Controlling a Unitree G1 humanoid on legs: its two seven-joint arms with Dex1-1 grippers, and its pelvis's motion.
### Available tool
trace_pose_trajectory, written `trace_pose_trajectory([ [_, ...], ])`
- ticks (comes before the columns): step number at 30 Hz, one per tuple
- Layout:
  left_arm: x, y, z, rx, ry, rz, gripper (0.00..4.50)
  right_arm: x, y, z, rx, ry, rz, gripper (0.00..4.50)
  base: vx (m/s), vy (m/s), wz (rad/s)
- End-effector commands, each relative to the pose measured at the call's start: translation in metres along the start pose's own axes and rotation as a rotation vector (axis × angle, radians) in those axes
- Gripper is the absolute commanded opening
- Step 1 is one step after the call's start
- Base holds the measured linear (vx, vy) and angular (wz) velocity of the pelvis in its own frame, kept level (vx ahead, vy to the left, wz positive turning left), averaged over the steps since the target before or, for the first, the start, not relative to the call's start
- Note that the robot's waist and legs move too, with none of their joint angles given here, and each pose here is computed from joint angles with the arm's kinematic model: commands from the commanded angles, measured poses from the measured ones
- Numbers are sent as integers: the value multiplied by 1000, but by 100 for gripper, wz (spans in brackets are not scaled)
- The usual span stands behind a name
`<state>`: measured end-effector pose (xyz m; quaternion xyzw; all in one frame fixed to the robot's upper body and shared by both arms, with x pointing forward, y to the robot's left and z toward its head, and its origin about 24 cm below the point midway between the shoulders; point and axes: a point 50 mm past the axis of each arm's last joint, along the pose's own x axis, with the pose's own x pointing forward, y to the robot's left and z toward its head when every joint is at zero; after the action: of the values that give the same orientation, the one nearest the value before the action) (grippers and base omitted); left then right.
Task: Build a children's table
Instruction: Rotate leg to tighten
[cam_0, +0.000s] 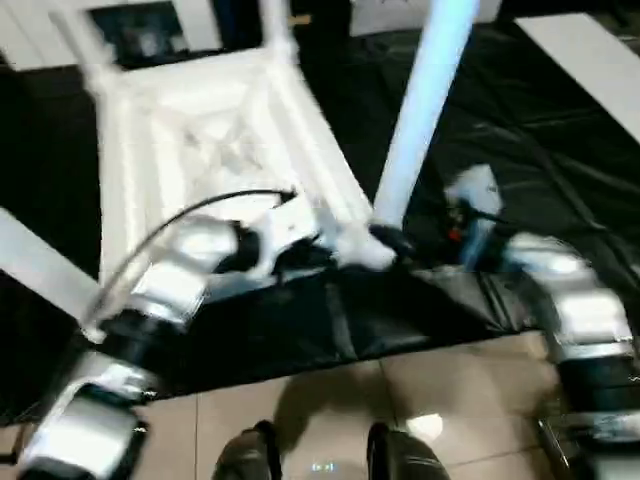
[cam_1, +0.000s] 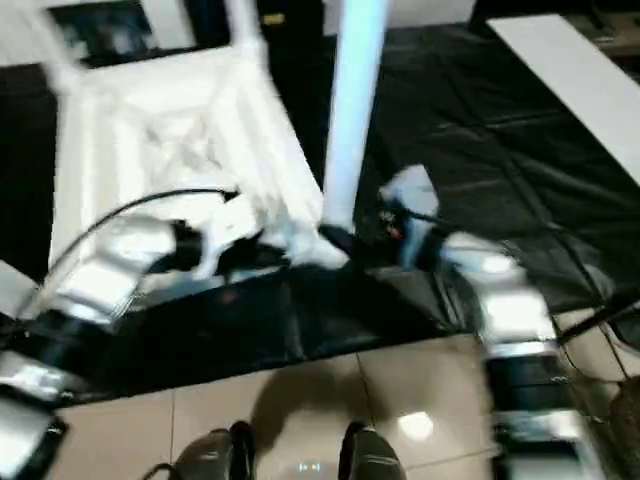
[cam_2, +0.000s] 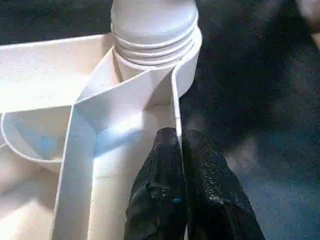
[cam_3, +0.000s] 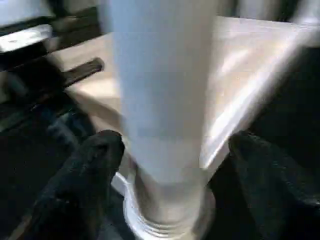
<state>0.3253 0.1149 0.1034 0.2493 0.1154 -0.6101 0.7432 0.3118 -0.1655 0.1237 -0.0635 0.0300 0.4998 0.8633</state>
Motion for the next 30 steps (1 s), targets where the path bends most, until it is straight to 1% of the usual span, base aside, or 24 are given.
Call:
trace_pose_trajectory([
  [1, 12, -11, 6, 59, -14, -145, 0, 4, 7, 3, -10, -5, 133, 379, 0, 0, 0],
  [2, 10, -13, 5, 70, -6, -196, 0, 1, 10, 2, -14, 17, 224, 379, 0, 0, 0],
  [5, 7, -17, 2, 91, 19, -275, 0, 0, 13, 2, -7, 38, 330, 379, 0, 0, 0],
  [6, 7, -17, 2, 91, 19, -275, 0, 0, 13, 2, -7, 38, 330, 365, 0, 0, 0],
  [7, 5, -20, -1, 109, 36, -342, 0, 0, 12, 3, 14, 43, 399, 355, 0, 0, 0],
  [9, 3, -22, -3, 123, 52, -392, 0, 1, 12, 5, 32, 50, 455, 343, 0, 0, 0],
  [10, 3, -22, -3, 123, 52, -392, 0, 1, 12, 5, 32, 50, 455, 334, 0, 0, 0],
  [11, 2, -22, -4, 129, 58, -404, 0, 2, 12, 5, 38, 53, 477, 334, 0, 0, 0],
  [13, 0, -22, -5, 138, 71, -419, 0, 2, 14, 5, 53, 65, 527, 306, 0, 0, 0],
  [15, -1, -21, -5, 140, 72, -419, 0, 2, 15, 4, 52, 87, 553, 297, 0, 0, 0],
  [16, -1, -21, -5, 140, 72, -419, 0, 2, 15, 4, 51, 89, 555, 287, 0, 0, 0],
  [17, -1, -20, -5, 141, 73, -417, 0, 1, 15, 2, 52, 99, 567, 262, 0, 0, 0],
  [20, -3, -17, -5, 142, 72, -409, 0, 1, 17, 1, 70, 110, 602, 251, 0, 0, 0],
  [21, -3, -17, -5, 142, 72, -409, 0, 1, 17, 0, 75, 113, 612, 230, 0, 0, 0],
  [26, -4, -16, -7, 141, 73, -405, 0, 1, 19, 0, 93, 117, 641, 217, 0, 0, 0],
  [30, -4, -16, -7, 121, 54, -381, 0, 3, 23, 0, 113, 102, 647, 217, 0, 0, 0],
])
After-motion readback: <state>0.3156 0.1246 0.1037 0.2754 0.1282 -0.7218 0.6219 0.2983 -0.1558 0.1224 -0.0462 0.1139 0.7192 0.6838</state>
